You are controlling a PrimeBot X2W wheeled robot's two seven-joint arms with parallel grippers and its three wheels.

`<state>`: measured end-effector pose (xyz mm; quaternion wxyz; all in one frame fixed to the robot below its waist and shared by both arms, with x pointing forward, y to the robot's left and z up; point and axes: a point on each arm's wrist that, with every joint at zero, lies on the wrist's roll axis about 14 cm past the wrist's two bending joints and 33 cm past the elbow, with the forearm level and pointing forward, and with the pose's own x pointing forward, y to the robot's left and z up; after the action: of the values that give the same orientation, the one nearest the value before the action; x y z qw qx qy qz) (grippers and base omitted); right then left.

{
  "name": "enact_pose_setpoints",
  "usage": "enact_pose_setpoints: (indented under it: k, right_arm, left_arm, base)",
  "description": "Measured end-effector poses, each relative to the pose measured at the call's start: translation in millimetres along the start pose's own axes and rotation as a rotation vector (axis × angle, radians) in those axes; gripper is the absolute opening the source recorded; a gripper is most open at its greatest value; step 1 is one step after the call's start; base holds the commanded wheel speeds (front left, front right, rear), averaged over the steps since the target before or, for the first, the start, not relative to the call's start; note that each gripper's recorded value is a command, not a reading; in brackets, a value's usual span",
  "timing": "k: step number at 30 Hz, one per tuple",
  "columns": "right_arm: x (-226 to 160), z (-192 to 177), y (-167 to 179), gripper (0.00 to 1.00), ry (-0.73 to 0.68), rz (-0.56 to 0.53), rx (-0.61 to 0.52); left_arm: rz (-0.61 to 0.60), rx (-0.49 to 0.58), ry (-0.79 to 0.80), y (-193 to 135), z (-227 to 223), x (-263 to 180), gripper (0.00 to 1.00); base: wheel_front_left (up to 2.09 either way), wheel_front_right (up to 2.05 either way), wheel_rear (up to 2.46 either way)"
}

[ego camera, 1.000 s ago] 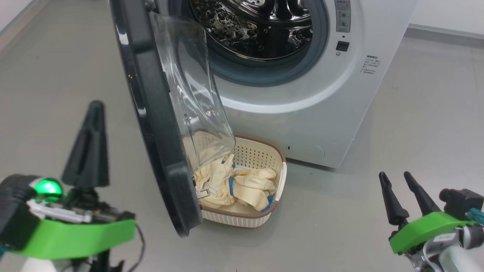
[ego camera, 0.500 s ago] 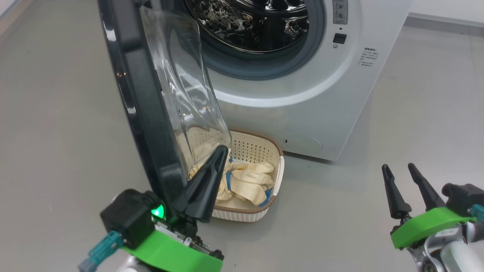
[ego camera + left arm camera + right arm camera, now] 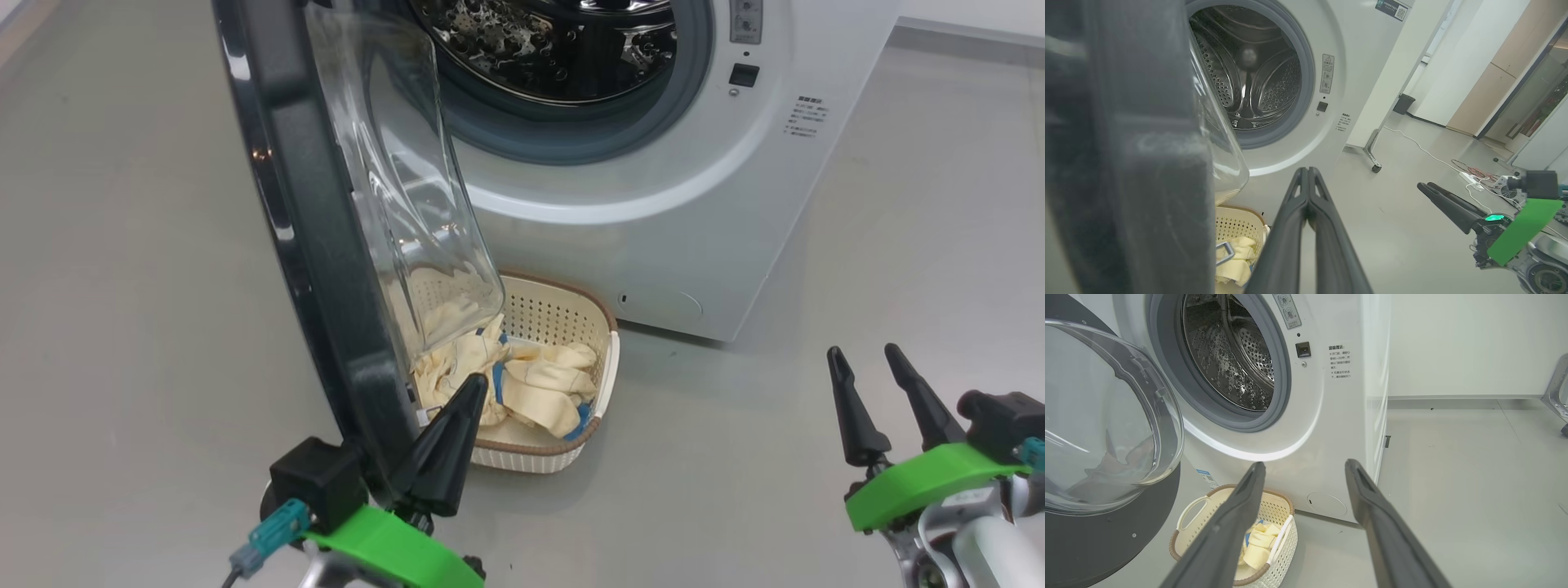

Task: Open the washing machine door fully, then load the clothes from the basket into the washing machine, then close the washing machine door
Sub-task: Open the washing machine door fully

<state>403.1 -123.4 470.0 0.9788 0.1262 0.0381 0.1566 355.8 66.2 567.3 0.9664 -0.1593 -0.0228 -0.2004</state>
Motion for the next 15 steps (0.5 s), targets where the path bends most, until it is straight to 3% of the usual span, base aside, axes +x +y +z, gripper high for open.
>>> enact_pose_setpoints:
  k: [15]
  right_arm:
    - [4,3,6,1.0,-0.01,0.022,-0.015]
  left_arm:
    - [0.115,-0.038,0.084,36,-38,-10,0.0]
  base:
    - [0.0,0.0,0.0]
